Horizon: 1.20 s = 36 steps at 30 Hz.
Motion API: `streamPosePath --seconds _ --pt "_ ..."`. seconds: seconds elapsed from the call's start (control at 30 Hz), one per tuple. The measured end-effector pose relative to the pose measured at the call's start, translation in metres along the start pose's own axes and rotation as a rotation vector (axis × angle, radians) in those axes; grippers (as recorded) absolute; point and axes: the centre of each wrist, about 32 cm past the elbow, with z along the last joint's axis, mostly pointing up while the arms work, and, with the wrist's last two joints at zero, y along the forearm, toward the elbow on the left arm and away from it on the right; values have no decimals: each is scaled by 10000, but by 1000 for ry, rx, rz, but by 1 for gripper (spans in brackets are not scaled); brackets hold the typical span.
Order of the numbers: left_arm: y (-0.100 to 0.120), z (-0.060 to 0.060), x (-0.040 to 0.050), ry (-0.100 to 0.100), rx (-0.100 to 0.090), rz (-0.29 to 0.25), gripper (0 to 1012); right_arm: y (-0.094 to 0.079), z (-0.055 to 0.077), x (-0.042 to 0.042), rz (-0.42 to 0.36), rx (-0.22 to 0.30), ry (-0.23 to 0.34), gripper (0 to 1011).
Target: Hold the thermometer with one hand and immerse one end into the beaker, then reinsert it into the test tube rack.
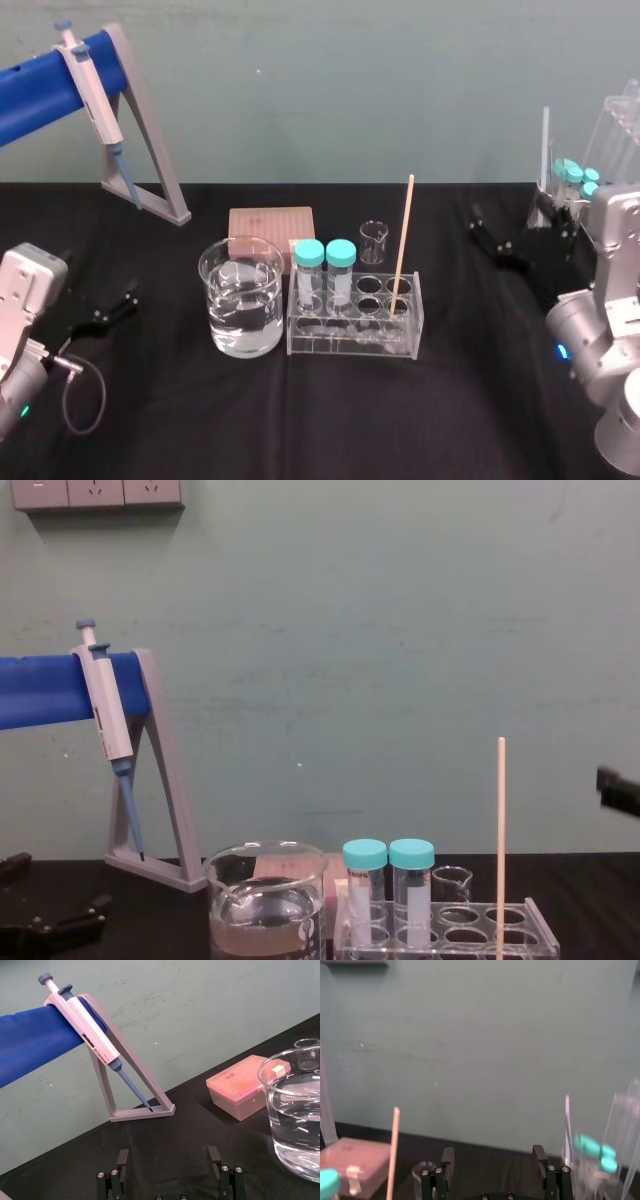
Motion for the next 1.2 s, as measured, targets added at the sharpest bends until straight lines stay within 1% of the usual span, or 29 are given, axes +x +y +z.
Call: streamPosePath --seconds 0.03,0.07,0.17,0.27,0.4,1.2 --pt "0 0 0 0 0 0 1004 7 -35 -9 -2 -7 7 1003" --pt "0 0 0 0 0 0 1004 20 -111 -22 -3 -26 20 1003" --pt "0 0 0 0 0 0 1004 40 -235 -46 6 -60 41 1003" --pt "0 0 0 0 0 0 1004 41 -331 -68 19 -86 59 1003" --pt "0 0 0 0 0 0 1004 41 -402 -79 34 -106 73 1003" --pt "0 0 0 0 0 0 1004 43 -385 -76 34 -101 71 1003"
